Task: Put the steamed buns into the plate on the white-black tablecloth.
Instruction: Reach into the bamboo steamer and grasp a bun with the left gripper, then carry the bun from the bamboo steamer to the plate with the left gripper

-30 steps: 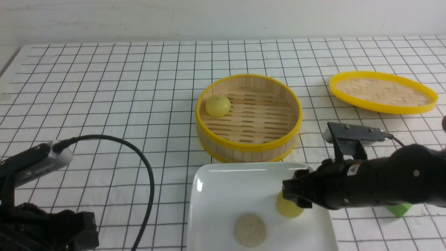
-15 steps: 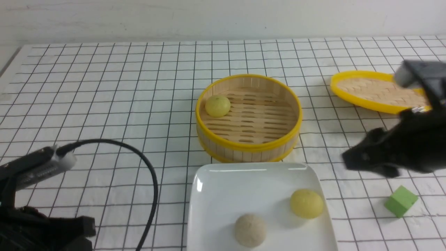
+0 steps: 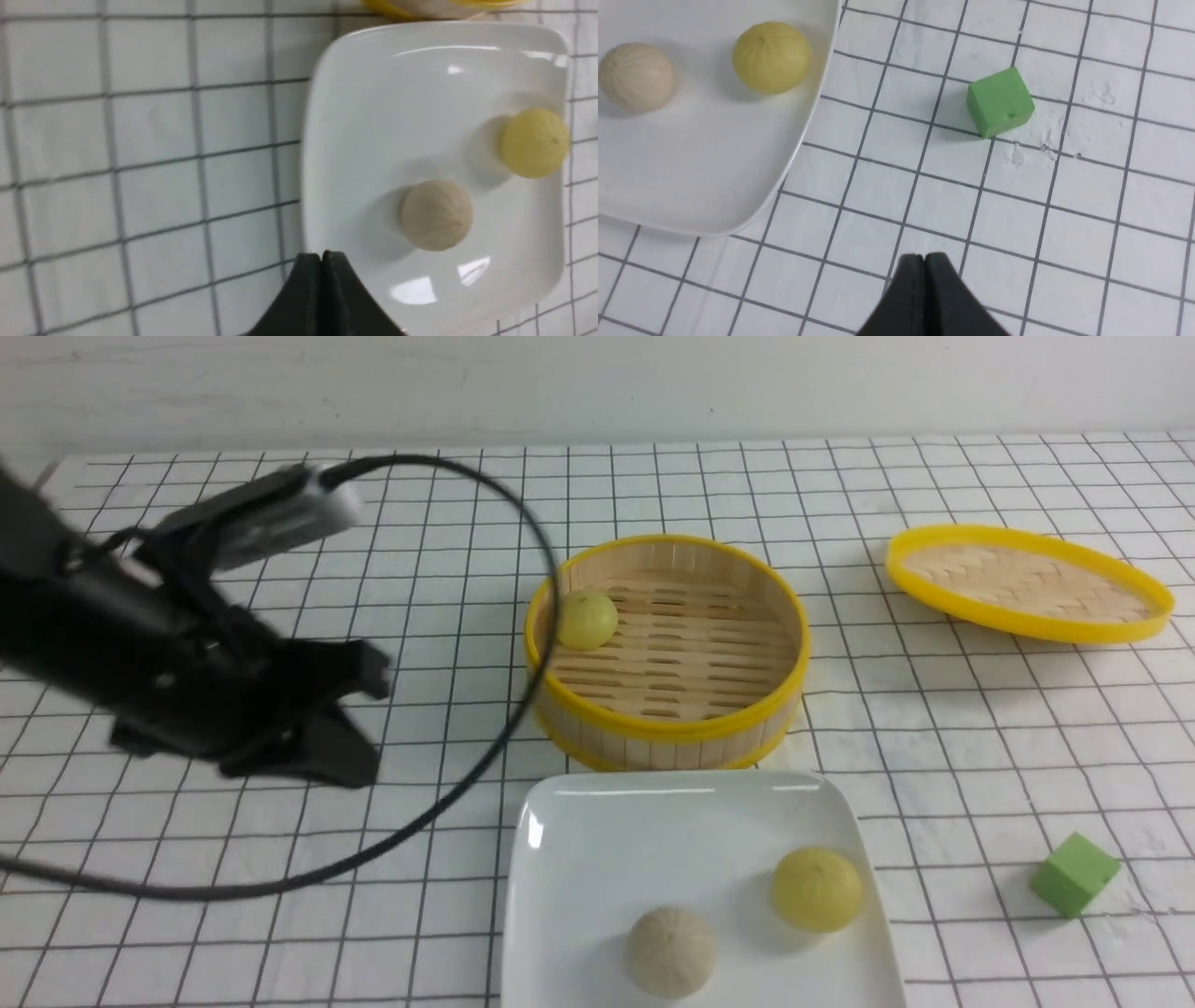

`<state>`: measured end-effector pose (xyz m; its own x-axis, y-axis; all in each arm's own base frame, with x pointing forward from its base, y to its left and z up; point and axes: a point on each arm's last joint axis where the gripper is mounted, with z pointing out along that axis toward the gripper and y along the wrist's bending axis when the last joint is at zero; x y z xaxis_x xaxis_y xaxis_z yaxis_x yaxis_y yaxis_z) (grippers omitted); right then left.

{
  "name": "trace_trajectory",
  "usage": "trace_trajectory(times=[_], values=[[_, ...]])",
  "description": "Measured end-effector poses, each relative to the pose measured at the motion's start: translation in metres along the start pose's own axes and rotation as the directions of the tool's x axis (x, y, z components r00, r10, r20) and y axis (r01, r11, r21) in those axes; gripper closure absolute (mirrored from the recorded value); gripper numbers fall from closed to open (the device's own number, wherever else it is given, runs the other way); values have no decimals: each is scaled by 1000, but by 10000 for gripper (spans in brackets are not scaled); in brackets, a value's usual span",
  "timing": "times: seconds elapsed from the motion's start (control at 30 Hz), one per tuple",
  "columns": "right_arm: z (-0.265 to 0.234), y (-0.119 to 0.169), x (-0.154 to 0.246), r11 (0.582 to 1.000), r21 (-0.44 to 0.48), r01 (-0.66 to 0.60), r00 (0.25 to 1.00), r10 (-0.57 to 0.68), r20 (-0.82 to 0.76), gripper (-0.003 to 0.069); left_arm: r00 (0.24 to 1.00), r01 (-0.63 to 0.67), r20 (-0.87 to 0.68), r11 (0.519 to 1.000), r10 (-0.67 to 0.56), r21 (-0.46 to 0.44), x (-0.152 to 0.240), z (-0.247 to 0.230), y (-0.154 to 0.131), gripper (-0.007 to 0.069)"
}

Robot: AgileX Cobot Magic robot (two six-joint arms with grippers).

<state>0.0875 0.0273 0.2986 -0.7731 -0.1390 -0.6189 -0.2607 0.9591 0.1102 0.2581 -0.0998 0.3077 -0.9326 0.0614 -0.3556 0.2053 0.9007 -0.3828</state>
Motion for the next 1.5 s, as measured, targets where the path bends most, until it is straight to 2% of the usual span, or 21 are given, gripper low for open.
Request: trace_trajectory(times=[0.1,0.27,0.33,0.47,0.5,0.6,0.7,0.9,0.97,1.03,1.17,1.23,1.33,1.5], values=[[11,-2,8,1000,2,-8,1000,8,-20,672,996,-87,7,996,87,0,-32,20,-36,620],[14,-3,7,1000,8,-10,1000,10,17,669,991,-115,58,990,120,-85,-78,52,-61,548],[14,-3,5,1000,11,-10,999,9,37,667,990,-110,72,986,120,-126,-102,73,-64,468],[14,-3,4,1000,5,-15,999,14,47,666,989,-110,78,983,122,-146,-130,104,-65,311],[14,-2,4,1000,3,-16,999,16,48,665,989,-110,79,983,122,-147,-131,105,-65,304],[13,-1,3,999,-18,-31,997,32,65,664,986,-115,99,982,131,-153,-148,134,-63,216],[13,0,2,999,-24,-35,997,36,68,660,984,-121,107,980,139,-160,-153,149,-61,205],[13,1,2,999,-31,-39,997,41,72,659,983,-149,71,963,169,-224,-152,194,-43,230],[13,1,2,998,-38,-43,996,46,73,659,985,-138,74,964,159,-229,-152,203,-40,259],[15,2,3,998,-45,-49,996,52,69,659,987,-120,74,966,141,-231,-151,207,-39,321],[18,2,7,997,-52,-57,997,59,50,657,990,-107,64,970,123,-220,-148,209,-44,540],[18,2,7,997,-55,-59,997,62,48,656,992,-107,49,974,119,-200,-146,203,-52,592],[18,2,7,997,-56,-60,997,62,48,654,991,-123,24,974,130,-191,-144,186,-61,603],[18,2,7,997,-58,-60,997,63,47,648,977,-198,51,967,209,-159,-142,77,-97,604]])
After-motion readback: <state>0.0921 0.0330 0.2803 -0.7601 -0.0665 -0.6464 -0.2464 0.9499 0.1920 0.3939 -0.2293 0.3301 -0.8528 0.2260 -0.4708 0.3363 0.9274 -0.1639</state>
